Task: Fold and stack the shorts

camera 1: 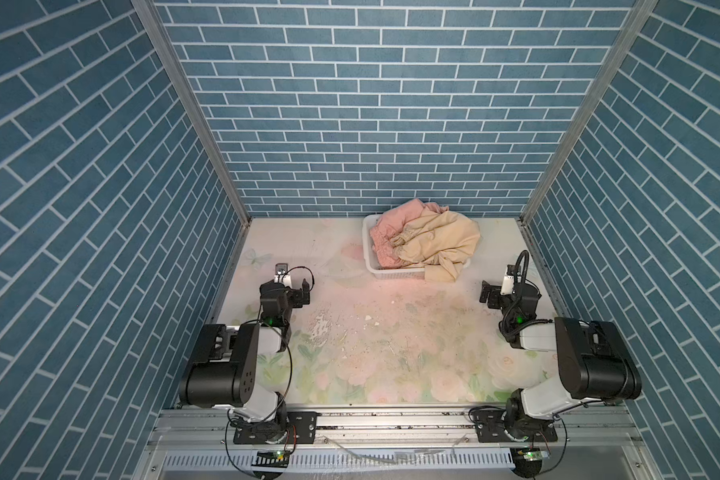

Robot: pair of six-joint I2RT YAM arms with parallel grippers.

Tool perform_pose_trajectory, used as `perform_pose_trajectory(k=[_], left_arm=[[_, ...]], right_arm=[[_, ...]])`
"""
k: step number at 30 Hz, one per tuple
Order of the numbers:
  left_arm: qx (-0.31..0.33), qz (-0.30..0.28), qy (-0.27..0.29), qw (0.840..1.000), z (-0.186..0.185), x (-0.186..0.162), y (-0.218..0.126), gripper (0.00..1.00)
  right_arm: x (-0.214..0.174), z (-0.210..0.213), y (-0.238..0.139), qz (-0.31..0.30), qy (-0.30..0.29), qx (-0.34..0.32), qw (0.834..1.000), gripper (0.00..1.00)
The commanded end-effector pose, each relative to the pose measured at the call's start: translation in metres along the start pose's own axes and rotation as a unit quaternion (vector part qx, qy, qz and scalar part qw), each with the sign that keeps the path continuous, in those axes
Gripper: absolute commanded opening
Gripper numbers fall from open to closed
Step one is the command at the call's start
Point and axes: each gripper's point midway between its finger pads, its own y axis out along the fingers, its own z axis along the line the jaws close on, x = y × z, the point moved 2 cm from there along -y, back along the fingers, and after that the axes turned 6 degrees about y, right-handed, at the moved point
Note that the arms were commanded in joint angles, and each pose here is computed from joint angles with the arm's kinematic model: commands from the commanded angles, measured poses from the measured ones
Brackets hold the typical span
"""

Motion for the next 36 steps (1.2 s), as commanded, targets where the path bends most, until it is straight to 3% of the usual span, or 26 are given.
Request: perform_pose_trajectory(k=[1, 36], left_arm=[[0.002, -0.003, 0.004, 1.0, 0.0002, 0.0024, 0.0011, 1.0], [0.004, -0.002, 0.005, 1.0, 0.0006, 0.0037, 0.0013, 1.0]], right_arm=[[0.0067, 0.0009, 0.0016, -0.01, -0.005, 0.003, 1.0, 0.99], [0.0075, -0.0007, 0.0016, -0.009, 0.002, 0.007, 1.0, 0.97]])
